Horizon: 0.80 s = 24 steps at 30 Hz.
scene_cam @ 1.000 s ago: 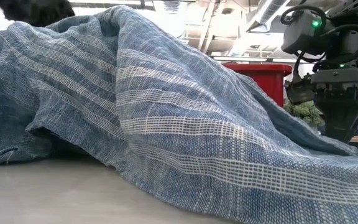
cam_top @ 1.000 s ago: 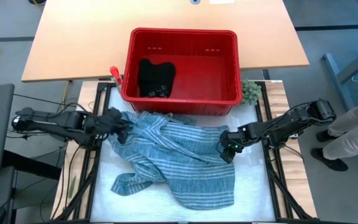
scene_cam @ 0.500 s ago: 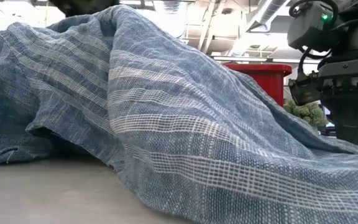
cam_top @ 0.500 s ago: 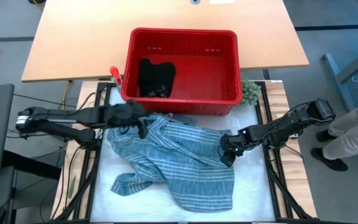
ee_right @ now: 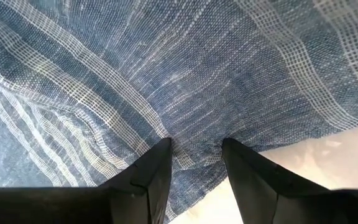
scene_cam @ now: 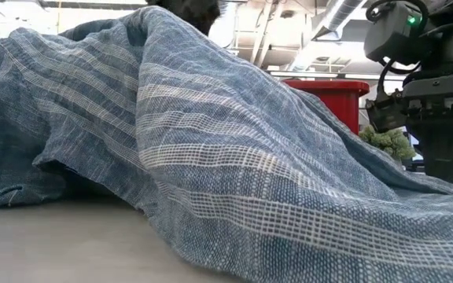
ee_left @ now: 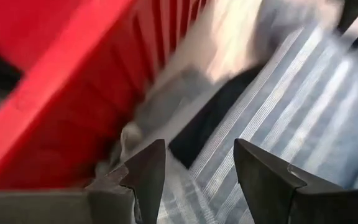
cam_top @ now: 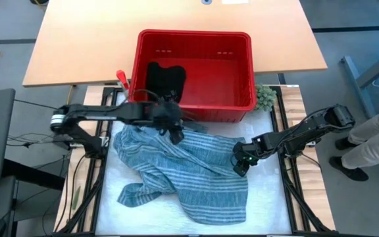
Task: Fold Laundry from Bin
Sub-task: Fold the blue and white patterned shirt
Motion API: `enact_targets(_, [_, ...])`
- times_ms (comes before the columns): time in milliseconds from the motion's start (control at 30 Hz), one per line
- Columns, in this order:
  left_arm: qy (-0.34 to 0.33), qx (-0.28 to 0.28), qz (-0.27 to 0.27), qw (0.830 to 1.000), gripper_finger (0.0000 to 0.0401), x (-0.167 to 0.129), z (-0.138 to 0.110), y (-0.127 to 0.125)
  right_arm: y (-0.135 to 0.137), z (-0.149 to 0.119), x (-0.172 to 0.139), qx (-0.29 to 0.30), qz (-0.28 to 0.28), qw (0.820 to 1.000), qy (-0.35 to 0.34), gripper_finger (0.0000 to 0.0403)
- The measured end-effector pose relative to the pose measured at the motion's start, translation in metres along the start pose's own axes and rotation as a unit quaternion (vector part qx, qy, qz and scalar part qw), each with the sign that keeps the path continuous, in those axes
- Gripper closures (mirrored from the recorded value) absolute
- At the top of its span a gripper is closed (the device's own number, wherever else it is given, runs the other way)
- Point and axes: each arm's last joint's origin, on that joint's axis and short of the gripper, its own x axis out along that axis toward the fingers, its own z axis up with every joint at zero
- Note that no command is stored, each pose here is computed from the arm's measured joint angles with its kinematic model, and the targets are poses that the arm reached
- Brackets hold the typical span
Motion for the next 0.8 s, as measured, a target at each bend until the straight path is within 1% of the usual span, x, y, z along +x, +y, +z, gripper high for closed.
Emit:
enact_targets(133, [0.098, 0.028, 0.026, 0.994, 0.0222, 0.020, 0.007, -0.011, 0.000, 0.000, 0.000, -0.005, -0.003, 1.000, -0.006, 0.0223])
enact_targets(200, [0.138, 0.041, 0.023, 0.989, 0.0222, 0.027, 0.009, -0.017, 0.000, 0.000, 0.000, -0.006, -0.005, 1.000, -0.007, 0.0223])
enact_targets(267, [0.164, 0.049, 0.025, 0.985, 0.0222, 0.029, 0.011, -0.022, 0.000, 0.001, 0.000, -0.008, -0.008, 1.000, -0.014, 0.0223])
enact_targets(367, [0.186, 0.064, 0.046, 0.979, 0.0222, 0.030, 0.012, -0.027, 0.000, 0.001, 0.000, -0.019, -0.010, 1.000, -0.017, 0.0223])
enact_targets(467, [0.188, 0.072, 0.068, 0.977, 0.0222, 0.027, 0.013, -0.027, 0.000, 0.001, 0.000, -0.027, -0.010, 0.999, -0.017, 0.0223])
enact_targets(600, [0.198, 0.072, 0.081, 0.974, 0.0222, 0.022, 0.014, -0.026, 0.000, 0.001, 0.000, -0.032, -0.011, 0.999, -0.017, 0.0223])
enact_targets(700, [0.226, 0.076, 0.090, 0.967, 0.0222, 0.019, 0.009, -0.023, 0.000, 0.001, 0.000, -0.033, -0.011, 0.999, -0.016, 0.0223])
enact_targets(800, [0.238, 0.079, 0.090, 0.964, 0.0224, 0.022, 0.005, -0.022, 0.000, 0.001, 0.000, -0.033, -0.012, 0.999, -0.016, 0.0223])
